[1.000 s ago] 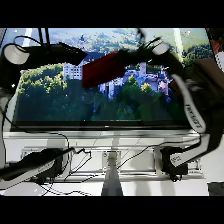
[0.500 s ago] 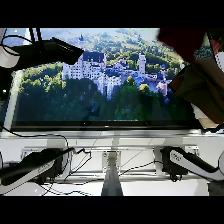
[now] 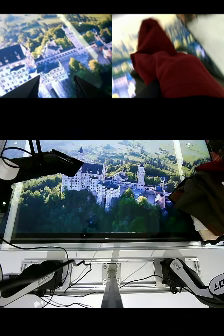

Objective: Fold the clothes and pants, and hang the long-sleeved shirts on hangers.

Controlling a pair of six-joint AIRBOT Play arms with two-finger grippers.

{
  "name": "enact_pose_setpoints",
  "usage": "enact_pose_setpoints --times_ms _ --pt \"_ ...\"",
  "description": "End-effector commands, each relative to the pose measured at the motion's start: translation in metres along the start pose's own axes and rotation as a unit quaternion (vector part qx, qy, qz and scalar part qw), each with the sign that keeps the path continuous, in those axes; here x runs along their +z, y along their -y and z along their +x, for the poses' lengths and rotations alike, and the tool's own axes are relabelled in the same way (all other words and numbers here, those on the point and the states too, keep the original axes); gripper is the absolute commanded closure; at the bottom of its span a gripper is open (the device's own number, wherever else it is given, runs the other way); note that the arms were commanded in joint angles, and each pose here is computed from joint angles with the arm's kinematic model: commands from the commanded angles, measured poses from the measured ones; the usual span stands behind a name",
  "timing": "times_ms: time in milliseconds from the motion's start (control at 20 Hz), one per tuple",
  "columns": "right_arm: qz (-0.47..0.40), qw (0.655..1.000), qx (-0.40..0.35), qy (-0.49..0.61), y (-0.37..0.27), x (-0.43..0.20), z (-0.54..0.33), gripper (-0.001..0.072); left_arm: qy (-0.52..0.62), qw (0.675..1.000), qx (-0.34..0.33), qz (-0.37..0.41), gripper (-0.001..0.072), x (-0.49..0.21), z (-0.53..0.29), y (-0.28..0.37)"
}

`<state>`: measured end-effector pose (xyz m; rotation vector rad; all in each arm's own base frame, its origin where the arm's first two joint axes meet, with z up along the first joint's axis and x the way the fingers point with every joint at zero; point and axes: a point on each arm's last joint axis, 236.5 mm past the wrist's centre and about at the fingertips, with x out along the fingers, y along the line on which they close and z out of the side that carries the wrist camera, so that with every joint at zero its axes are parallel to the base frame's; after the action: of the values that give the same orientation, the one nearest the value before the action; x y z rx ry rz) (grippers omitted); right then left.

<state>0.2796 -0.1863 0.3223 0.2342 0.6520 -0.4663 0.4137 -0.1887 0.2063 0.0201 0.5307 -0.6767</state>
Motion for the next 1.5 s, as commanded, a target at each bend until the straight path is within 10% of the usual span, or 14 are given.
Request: enact_pose_setpoints --times_ms 0,100,150,700,1150,1200,1250,1450 --pt "0.016 0.995 -0.033 -0.094 0.023 -0.044 0.008 0.0653 0.0 1.0 0.001 0.0 0.0248 0.0 0.0 -0.001" --pt "0.018 0.994 -0.018 -0.103 0.017 -0.049 0.016 0.0192 0.0 1.0 0.001 0.0 0.0248 0.0 0.0 -0.001" --pt "0.017 0.995 -0.001 -0.102 0.008 -0.049 0.02 0.0131 0.0 1.0 0.001 0.0 0.0248 0.0 0.0 -0.001" --pt "-0.193 0.934 0.288 -0.091 -0.265 -0.071 0.059 0.0132 0.0 1.0 0.001 0.0 0.0248 0.0 0.0 -0.001" --pt "-0.332 0.85 0.392 -0.117 -0.458 -0.201 0.077 0.0167 0.0 1.0 0.001 0.0 0.0248 0.0 0.0 -0.001" --pt "-0.341 0.846 0.39 -0.122 -0.462 -0.21 0.079 0.0323 0.0 1.0 0.001 0.0 0.0248 0.0 0.0 -0.001" --pt "-0.346 0.845 0.388 -0.125 -0.463 -0.215 0.082 0.0634 0.0 1.0 0.001 0.0 0.0248 0.0 0.0 -0.001" --pt "-0.343 0.847 0.387 -0.124 -0.462 -0.213 0.083 0.0691 0.0 1.0 0.001 0.0 0.0248 0.0 0.0 -0.001"
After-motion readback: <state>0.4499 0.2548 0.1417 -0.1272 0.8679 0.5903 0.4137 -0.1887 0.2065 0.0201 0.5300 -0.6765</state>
